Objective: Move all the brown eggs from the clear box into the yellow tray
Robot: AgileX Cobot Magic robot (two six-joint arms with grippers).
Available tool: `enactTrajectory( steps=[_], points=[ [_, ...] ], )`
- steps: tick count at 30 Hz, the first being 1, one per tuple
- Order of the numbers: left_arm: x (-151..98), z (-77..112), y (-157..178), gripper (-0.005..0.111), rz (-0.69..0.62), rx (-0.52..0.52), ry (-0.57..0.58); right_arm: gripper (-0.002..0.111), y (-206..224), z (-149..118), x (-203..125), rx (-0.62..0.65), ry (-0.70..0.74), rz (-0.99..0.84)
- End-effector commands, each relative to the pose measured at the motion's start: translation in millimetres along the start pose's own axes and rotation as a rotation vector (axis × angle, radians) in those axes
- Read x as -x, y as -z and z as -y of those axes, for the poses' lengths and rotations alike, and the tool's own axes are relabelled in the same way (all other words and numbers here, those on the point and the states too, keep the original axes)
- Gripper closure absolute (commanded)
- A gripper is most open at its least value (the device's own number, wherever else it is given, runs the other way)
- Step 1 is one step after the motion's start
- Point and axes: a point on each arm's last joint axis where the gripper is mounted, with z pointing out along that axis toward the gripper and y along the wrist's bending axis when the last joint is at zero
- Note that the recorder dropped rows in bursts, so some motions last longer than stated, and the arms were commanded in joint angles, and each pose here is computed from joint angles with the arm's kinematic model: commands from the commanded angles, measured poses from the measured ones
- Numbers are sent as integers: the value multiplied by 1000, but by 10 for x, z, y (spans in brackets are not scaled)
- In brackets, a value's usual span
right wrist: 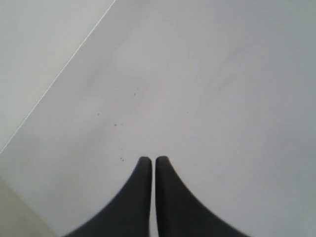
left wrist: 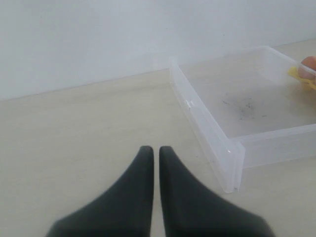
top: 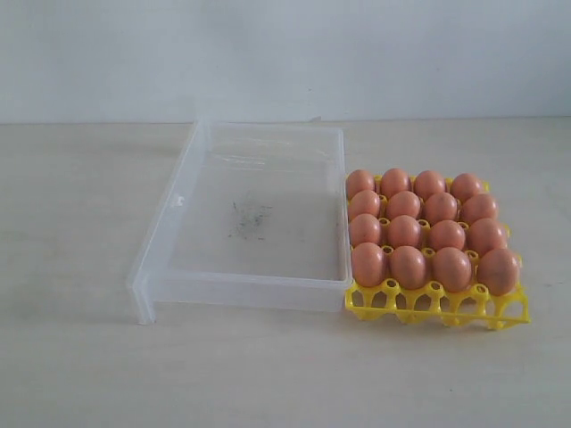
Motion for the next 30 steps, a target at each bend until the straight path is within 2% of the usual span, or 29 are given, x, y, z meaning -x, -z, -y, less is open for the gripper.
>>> enactTrajectory(
  steps=[1,8,12,17,21,30],
  points=[
    [-7,3,-1,103,4,-4,-3,108,98,-32,-115,9,-109,-144],
    [-7,3,-1,103,4,-4,-3,108,200,-28,-301,-26,-168,-370],
    [-7,3,-1,103,4,-4,-3,108,276,-39,-452,-40,-204,-557],
    [-7,3,-1,103,4,-4,-3,108,300,-41,-487,-42,-201,-604],
    [-7,3,-1,103,4,-4,-3,108,297,-41,-484,-68,-288,-598],
    [-7,3,-1,103,4,-4,-3,108,297,-41,-484,-75,-311,-597]
  ],
)
